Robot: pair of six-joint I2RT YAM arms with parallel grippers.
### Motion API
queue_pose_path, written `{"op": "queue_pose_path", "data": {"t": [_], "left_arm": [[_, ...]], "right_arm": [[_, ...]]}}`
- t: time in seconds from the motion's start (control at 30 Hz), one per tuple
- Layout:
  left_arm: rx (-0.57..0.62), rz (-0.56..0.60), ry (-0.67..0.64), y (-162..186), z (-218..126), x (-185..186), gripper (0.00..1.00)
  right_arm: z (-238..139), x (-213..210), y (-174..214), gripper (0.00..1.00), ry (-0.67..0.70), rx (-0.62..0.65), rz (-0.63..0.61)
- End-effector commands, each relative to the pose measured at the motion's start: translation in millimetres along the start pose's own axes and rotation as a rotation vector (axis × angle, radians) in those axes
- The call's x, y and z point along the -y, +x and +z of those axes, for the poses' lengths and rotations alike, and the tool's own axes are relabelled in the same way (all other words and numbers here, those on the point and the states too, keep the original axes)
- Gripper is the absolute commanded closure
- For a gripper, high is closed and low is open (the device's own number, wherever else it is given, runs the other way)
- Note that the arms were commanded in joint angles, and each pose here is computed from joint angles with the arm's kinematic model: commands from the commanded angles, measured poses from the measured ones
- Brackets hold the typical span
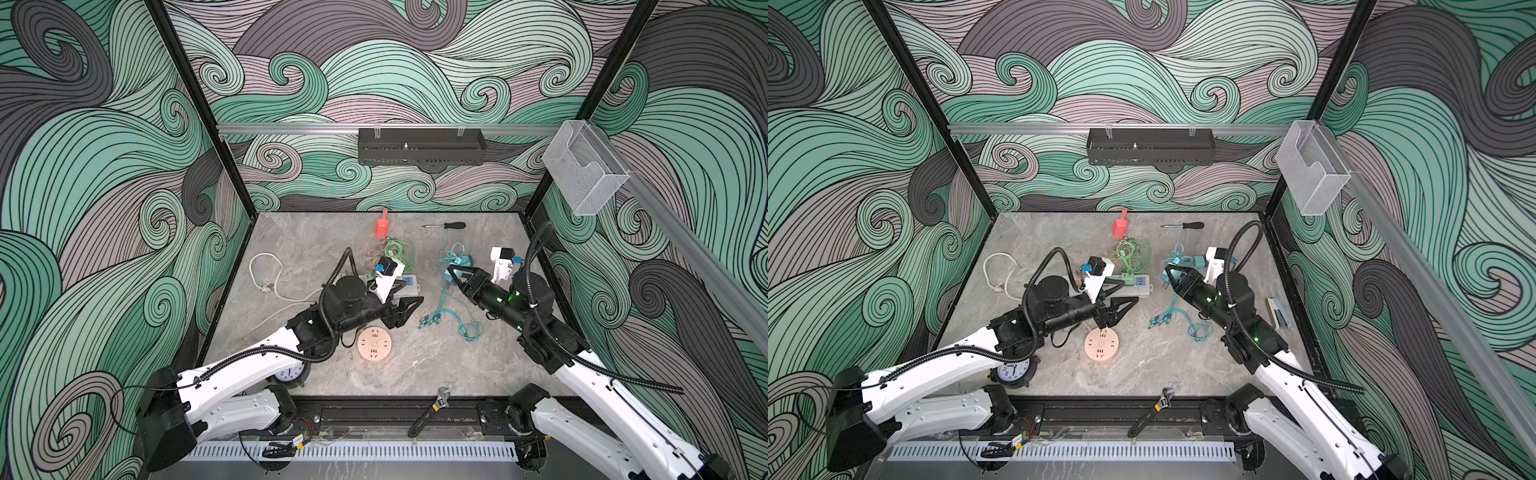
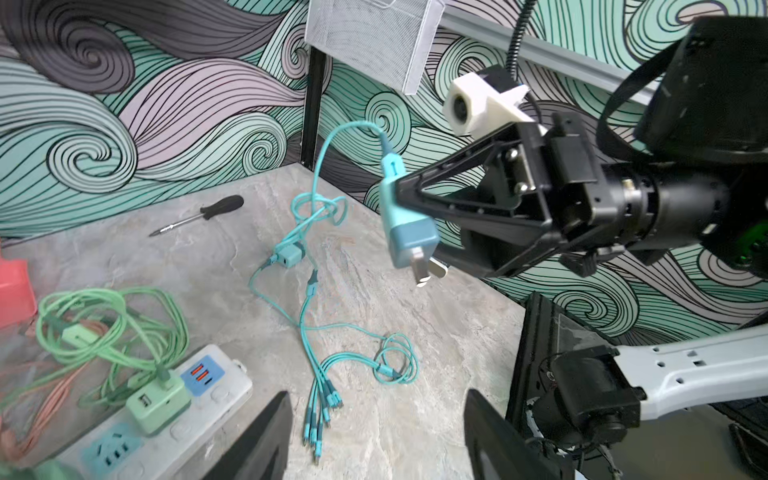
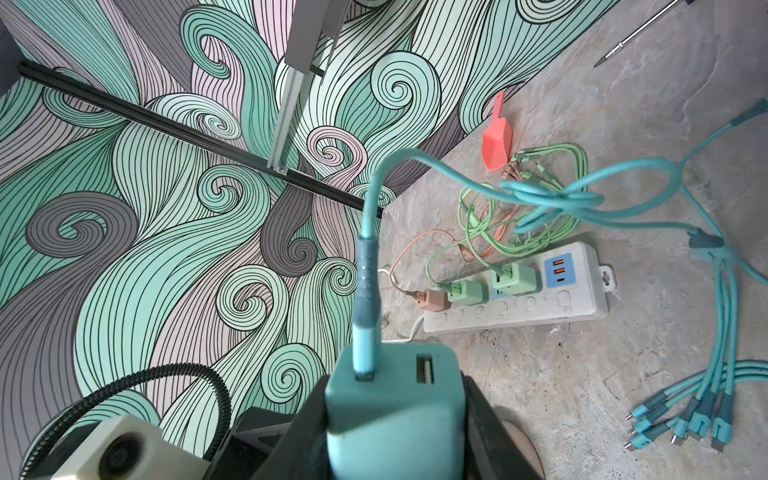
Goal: Insert the plug
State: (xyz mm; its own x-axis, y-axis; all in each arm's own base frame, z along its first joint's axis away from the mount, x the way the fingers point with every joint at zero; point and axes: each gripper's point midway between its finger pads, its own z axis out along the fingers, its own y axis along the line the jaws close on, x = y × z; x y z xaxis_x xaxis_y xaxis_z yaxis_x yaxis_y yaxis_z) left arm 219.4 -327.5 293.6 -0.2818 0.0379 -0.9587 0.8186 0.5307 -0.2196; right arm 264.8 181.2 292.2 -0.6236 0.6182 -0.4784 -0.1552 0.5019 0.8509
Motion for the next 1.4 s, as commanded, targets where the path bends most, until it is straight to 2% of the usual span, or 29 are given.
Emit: {"op": "queue_pose_path", "data": {"t": [0.0,0.27,0.9,1.37], "left_arm": [[0.12,0.083,-0.002,-30.8,3.5,8.1,0.33],[0.109,0.112,0.026,-27.0,18.8,15.7,0.34],[0.143,0.089,0.042,-36.9,48.5,21.0,0.36],[0.142,0.053,-0.004,-37.8,70.1,13.2,0.46]], "right_arm": [[-0.9,-14.0,-11.1,0.76,-0.044,0.063,0.021],[4.4,-21.1,-3.0,0.75,-0.082,0.032,0.049],[0.7,-28.3,3.9,0.75,-0.12,0.012,0.066],[-4.2,-27.1,9.5,0.75,-0.133,-0.003,0.074]]}}
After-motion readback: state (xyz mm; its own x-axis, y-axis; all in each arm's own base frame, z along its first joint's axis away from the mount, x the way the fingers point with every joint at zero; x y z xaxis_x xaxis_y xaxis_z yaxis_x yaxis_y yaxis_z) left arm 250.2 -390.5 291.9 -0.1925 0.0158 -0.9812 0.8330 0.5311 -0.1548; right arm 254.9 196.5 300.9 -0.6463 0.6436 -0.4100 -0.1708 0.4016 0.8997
